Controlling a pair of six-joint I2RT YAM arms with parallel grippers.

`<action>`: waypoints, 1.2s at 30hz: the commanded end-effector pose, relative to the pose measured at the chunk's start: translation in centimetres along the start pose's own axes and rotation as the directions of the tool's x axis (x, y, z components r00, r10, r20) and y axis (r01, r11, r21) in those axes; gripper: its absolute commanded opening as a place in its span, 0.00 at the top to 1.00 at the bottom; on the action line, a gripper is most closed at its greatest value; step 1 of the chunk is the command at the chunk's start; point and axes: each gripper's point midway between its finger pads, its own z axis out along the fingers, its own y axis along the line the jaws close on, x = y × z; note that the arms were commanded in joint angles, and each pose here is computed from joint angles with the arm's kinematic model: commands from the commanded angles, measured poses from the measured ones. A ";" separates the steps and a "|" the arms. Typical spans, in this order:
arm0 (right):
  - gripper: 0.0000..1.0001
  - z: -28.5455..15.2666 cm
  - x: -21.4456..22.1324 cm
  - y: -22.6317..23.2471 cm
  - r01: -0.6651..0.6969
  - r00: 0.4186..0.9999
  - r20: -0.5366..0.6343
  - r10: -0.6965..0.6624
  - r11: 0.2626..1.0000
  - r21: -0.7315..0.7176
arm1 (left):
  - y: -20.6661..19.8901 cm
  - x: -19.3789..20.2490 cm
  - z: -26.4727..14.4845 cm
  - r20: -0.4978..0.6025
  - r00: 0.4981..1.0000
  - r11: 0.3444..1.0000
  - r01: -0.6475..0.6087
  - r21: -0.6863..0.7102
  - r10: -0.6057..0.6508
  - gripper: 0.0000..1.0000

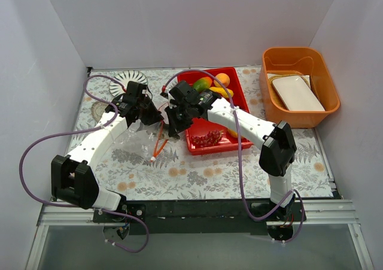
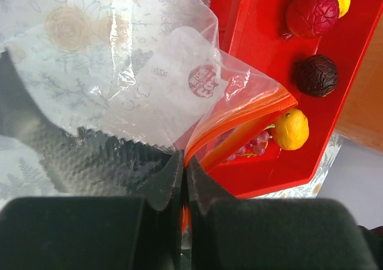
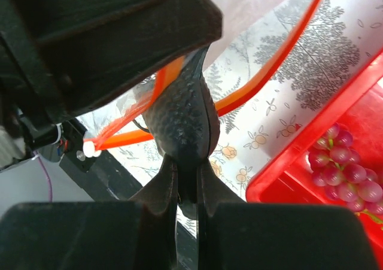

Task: Place the food in the zip-top bag and seal the zipper
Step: Place the fake fish in the zipper food storage bag.

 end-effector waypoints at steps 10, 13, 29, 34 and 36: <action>0.99 -0.3 -1.3 -1.2 -0.101 0.992 0.074 0.100 0.995 0.012 | -1.2 -0.9 -1.7 0.056 0.998 0.999 0.005 0.047 -0.008 1.00; 0.99 -1.0 -1.9 -0.8 -0.122 0.987 0.097 0.125 0.992 -0.042 | -0.3 -0.1 -1.1 0.043 0.999 0.999 0.019 0.031 -0.020 1.00; 0.87 0.7 -2.0 0.9 -0.143 0.983 0.096 0.156 0.981 -0.133 | -2.8 -0.1 -2.5 0.046 0.992 0.982 0.110 0.152 -0.119 1.00; 0.57 1.1 -1.4 0.7 -0.106 0.990 0.077 0.116 0.987 -0.116 | -3.3 -0.3 -2.8 0.045 0.991 0.978 0.118 0.171 -0.127 1.00; 0.43 0.6 -1.5 0.6 -0.088 0.990 0.103 0.099 0.990 -0.112 | -3.4 -0.5 -3.0 0.055 0.990 0.978 0.117 0.170 -0.128 1.00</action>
